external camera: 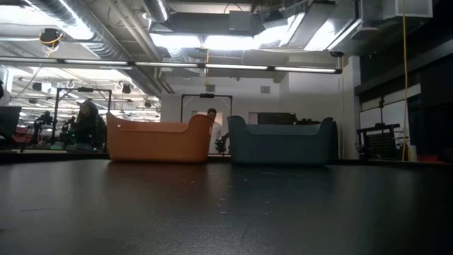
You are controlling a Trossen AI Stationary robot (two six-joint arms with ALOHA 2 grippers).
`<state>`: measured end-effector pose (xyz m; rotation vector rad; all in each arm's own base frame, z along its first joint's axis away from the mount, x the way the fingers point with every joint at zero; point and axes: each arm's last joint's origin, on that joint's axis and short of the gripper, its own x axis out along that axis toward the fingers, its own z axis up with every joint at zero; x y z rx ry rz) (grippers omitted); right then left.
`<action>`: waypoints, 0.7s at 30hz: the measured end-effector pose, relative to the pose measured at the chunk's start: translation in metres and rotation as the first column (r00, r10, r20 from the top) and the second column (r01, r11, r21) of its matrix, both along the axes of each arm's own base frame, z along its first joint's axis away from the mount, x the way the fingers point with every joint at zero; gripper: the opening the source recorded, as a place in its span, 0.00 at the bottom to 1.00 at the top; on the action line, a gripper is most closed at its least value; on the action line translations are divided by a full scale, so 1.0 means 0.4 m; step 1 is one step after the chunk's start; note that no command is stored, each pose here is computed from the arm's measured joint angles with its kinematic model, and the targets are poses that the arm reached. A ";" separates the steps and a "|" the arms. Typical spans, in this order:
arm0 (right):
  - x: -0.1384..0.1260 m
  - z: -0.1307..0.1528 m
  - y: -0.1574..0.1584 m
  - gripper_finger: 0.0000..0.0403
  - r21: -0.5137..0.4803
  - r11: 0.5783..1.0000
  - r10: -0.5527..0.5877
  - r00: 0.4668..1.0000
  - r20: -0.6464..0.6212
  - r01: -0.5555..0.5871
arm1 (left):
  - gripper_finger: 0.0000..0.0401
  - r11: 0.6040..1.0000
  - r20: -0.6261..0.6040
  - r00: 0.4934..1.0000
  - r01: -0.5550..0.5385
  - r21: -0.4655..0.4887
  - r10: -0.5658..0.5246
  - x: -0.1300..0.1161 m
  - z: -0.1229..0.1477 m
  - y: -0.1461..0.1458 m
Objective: Sort silverware by color (type)
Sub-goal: Return to Home Position
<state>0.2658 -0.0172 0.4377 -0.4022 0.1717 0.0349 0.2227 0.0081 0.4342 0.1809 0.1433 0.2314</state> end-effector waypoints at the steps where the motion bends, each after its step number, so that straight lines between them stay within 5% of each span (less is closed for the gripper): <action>1: -0.017 0.017 0.001 0.09 0.000 1.000 0.000 1.000 0.005 0.000 | 0.00 1.000 0.014 1.000 0.003 0.000 -0.003 -0.015 0.008 -0.002; 5: -0.091 0.079 0.007 0.01 -0.003 1.000 0.000 0.999 0.035 0.000 | 0.00 1.000 0.043 0.999 0.013 0.001 -0.013 -0.078 0.031 -0.014; 10: -0.202 0.138 0.014 0.03 -0.008 1.000 -0.001 0.994 0.108 0.002 | 0.00 0.999 0.043 0.999 0.004 -0.045 -0.002 -0.158 0.042 -0.026; 21: -0.419 0.162 0.029 0.01 0.085 0.996 -0.035 0.989 0.145 0.023 | 0.00 0.994 0.032 0.999 -0.016 -0.112 0.019 -0.288 0.041 -0.038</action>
